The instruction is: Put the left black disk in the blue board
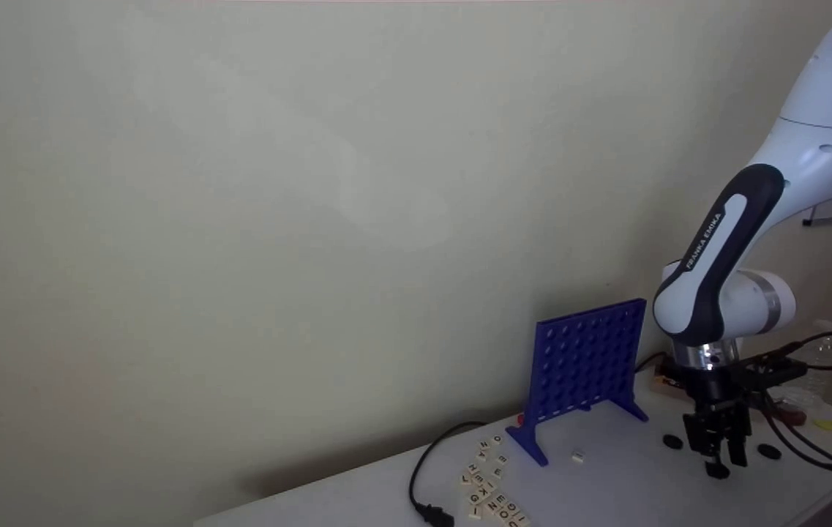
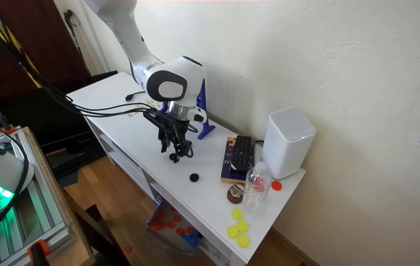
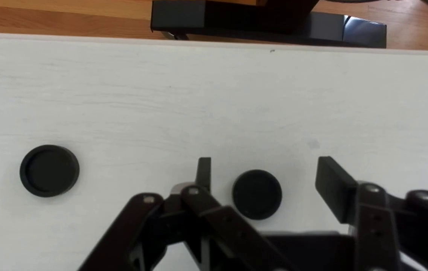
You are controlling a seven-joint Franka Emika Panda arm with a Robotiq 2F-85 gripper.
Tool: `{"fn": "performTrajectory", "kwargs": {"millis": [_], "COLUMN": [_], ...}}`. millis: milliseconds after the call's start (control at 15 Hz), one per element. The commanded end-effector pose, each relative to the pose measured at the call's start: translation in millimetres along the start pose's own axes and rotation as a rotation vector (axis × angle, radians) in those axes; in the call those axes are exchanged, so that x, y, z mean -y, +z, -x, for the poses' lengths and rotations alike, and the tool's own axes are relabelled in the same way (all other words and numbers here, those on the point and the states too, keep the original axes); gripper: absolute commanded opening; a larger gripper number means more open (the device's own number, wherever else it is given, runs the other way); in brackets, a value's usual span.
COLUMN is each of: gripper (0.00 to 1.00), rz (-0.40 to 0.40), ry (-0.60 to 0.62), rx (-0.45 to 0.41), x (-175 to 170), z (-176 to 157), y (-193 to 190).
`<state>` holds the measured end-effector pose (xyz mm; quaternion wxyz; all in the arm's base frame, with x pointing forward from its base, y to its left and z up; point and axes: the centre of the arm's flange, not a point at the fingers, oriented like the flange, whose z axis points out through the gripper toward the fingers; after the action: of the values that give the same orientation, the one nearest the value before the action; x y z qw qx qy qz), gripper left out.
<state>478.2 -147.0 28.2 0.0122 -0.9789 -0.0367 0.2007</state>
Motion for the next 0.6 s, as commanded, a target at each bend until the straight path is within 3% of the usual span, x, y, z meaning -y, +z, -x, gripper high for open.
{"fn": "performTrajectory", "kwargs": {"millis": [0,67,267,333,400,533], "gripper": [0.96,1.0,0.96,0.75,0.73,0.6], "rz": [0.014,0.014,0.013,0.015,0.016,0.018], "ry": [-0.001,-0.001,-0.005,-0.006,-0.007,-0.008], "rx": [-0.007,-0.008,-0.011,-0.011,-0.012,-0.013], "x": [2,2,4,5,5,6], "z": [-11,-12,-17,-18,-19,-22], "y": [4,4,5,5,6,6]}}
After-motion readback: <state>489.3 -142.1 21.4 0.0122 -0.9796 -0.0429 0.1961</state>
